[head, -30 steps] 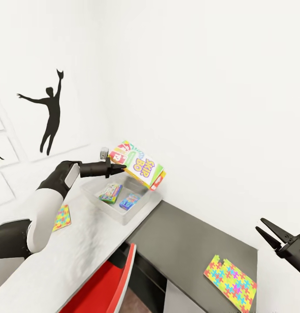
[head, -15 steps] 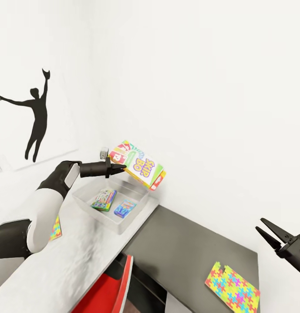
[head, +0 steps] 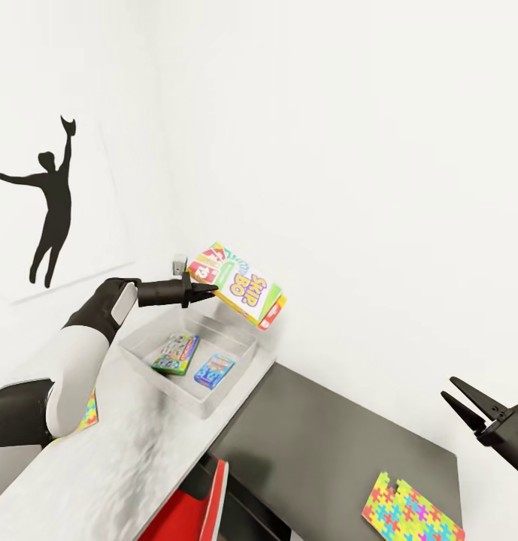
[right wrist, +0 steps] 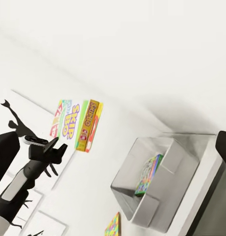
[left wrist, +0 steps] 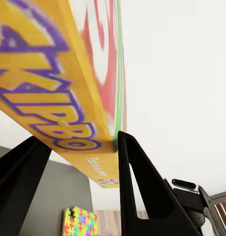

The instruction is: Put all the toys in the child's room - the three board games (two on the bed and one on the table), the two jigsaw puzzles on the table, and the tennis ball on the table - inside the toy box on the table in the child's room.

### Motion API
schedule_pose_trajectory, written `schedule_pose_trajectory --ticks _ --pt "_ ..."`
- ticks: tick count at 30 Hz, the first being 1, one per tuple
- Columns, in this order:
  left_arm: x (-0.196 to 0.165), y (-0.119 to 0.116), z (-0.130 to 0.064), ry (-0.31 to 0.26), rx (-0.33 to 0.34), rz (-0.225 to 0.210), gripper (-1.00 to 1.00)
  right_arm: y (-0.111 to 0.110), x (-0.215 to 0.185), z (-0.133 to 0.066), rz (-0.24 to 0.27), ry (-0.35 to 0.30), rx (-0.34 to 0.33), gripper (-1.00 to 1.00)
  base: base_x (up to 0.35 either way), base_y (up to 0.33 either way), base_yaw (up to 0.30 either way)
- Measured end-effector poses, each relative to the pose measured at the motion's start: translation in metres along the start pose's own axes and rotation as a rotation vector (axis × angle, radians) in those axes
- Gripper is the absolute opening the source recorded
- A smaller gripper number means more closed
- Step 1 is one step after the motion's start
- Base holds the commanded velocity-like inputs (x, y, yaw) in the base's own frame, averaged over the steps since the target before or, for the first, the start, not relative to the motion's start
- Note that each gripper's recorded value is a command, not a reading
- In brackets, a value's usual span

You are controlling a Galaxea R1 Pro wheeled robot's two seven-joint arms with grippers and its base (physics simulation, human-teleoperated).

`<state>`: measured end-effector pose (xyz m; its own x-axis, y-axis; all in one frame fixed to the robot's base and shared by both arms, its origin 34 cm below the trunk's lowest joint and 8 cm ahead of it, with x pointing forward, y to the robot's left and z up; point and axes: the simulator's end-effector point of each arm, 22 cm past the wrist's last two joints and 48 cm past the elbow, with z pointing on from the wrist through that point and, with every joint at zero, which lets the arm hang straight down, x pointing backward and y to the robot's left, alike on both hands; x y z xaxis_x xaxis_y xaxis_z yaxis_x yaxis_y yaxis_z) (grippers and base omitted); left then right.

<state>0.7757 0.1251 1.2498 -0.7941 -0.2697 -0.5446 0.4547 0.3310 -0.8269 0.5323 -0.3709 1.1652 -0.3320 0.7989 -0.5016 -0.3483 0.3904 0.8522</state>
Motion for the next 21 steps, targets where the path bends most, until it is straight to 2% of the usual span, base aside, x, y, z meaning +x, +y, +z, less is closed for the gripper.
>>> schedule_pose_trajectory --ticks 11,21 --pt "-0.0023 -0.0065 -0.0031 -0.005 0.001 0.009 -1.00 0.0053 -0.0018 -0.0010 -0.005 -0.005 -0.012 1.00 0.005 0.000 -0.142" --pt "-0.0056 -0.0042 -0.0100 -0.013 -0.009 0.012 -1.00 0.0041 -0.0024 -0.0012 -0.008 -0.007 -0.004 1.00 0.000 0.000 -0.021"
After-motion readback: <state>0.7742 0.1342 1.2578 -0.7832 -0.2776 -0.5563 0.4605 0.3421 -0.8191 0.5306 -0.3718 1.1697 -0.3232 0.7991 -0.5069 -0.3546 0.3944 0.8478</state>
